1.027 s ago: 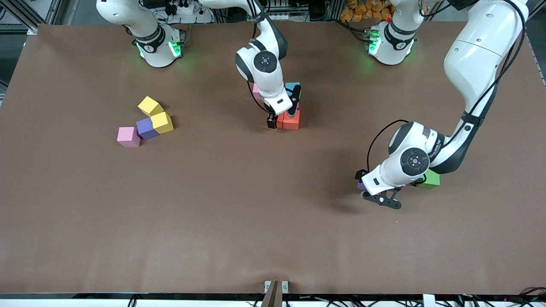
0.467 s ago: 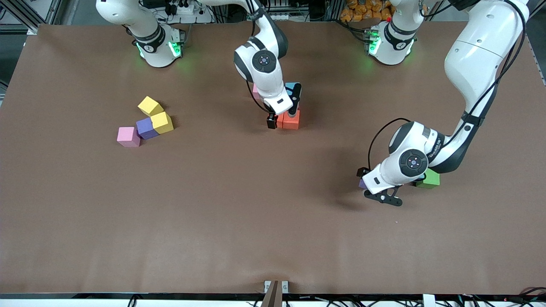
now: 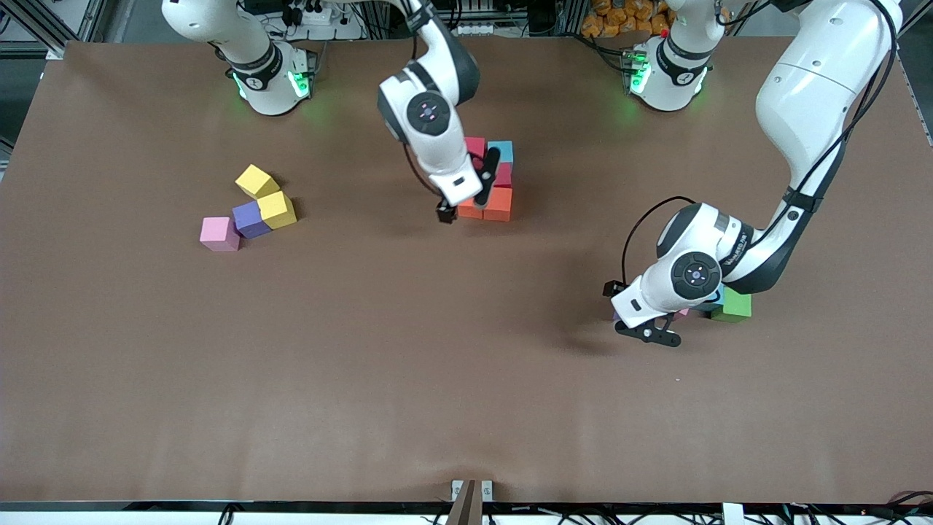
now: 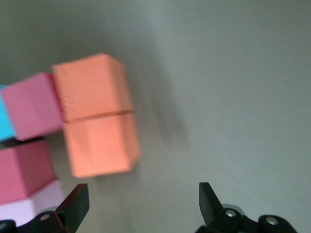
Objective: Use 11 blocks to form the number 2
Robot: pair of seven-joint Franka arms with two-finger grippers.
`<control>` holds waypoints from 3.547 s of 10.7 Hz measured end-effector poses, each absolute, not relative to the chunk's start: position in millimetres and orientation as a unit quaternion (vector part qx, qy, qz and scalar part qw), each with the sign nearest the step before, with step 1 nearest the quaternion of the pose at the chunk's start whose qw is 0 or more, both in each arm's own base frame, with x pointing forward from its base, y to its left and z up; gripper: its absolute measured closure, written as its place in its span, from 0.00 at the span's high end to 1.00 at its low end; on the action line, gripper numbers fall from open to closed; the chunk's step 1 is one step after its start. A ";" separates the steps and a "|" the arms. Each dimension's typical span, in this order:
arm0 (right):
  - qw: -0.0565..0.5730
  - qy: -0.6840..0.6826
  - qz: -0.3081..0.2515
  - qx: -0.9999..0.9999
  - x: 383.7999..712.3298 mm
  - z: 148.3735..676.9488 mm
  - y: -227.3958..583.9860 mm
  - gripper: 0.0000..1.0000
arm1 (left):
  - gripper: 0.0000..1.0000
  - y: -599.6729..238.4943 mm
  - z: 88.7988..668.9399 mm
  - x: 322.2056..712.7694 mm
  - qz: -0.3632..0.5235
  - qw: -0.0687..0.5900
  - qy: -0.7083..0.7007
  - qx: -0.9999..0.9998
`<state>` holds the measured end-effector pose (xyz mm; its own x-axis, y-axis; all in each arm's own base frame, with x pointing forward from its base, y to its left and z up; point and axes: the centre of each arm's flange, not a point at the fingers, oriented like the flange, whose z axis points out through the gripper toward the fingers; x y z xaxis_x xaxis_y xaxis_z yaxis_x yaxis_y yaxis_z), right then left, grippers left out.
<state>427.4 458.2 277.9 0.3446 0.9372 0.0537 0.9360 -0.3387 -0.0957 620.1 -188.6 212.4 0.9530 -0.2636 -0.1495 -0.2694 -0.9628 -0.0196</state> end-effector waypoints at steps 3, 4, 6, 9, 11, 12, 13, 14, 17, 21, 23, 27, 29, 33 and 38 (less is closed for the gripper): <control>0.041 -0.521 0.024 -0.852 501.5 294.5 378.2 1.00 | 1.00 -184.6 210.7 619.5 0.076 0.021 0.132 -0.988; 0.039 -0.503 0.033 -0.863 521.3 299.5 350.3 1.00 | 1.00 -183.4 210.0 619.2 0.077 0.021 0.132 -0.988; 0.049 -0.480 0.071 -0.873 552.5 312.6 295.5 1.00 | 0.96 -181.6 208.9 618.8 0.079 0.021 0.131 -0.988; 0.059 -0.499 0.088 -0.860 584.2 317.0 218.3 1.00 | 0.70 -183.5 209.4 618.3 0.078 0.021 0.132 -0.988; 0.071 -0.503 0.095 -0.856 592.9 307.9 167.6 1.00 | 0.61 -184.4 211.0 618.2 0.078 0.021 0.133 -0.988; 0.080 -0.502 0.099 -0.855 591.2 302.2 145.7 1.00 | 0.59 -185.1 211.4 618.3 0.077 0.021 0.133 -0.988; 0.090 -0.509 0.101 -0.850 586.8 297.9 126.2 1.00 | 0.55 -187.3 212.6 618.3 0.076 0.019 0.126 -0.989; 0.100 -0.520 0.098 -0.842 582.0 295.5 106.3 1.00 | 0.55 -192.3 214.3 617.9 0.076 0.015 0.111 -0.991; 0.136 -0.568 0.085 -0.807 563.3 285.6 39.9 1.00 | 0.55 -235.1 233.5 611.9 0.074 -0.017 0.044 -0.996; 0.148 -0.637 0.050 -0.755 537.1 262.6 -36.6 1.00 | 0.55 -316.9 281.2 582.9 0.077 -0.057 -0.118 -0.988; 0.132 -0.671 0.031 -0.729 528.1 253.8 -55.4 1.00 | 0.55 -361.9 313.0 557.8 0.082 -0.071 -0.214 -0.971; 0.131 -0.691 0.016 -0.711 502.6 239.5 -97.1 1.00 | 0.55 -432.9 341.7 505.7 0.106 -0.069 -0.382 -0.916; 0.145 -0.679 0.023 -0.719 483.1 225.9 -111.7 1.00 | 0.55 -477.9 352.9 472.9 0.112 -0.064 -0.444 -0.887; 0.147 -0.670 0.031 -0.727 461.3 207.7 -118.6 1.00 | 0.55 -529.6 354.7 436.3 0.116 -0.079 -0.540 -0.830; 0.133 -0.677 0.022 -0.724 464.6 204.9 -109.4 1.00 | 0.55 -569.8 316.9 402.3 0.107 -0.086 -0.612 -0.779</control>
<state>464.6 -109.4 204.9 0.0831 0.9854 0.1487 0.9737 -0.0485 -0.2224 402.3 -569.8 316.9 0.2270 0.9351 -0.2721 0.9719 -0.2353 0.0022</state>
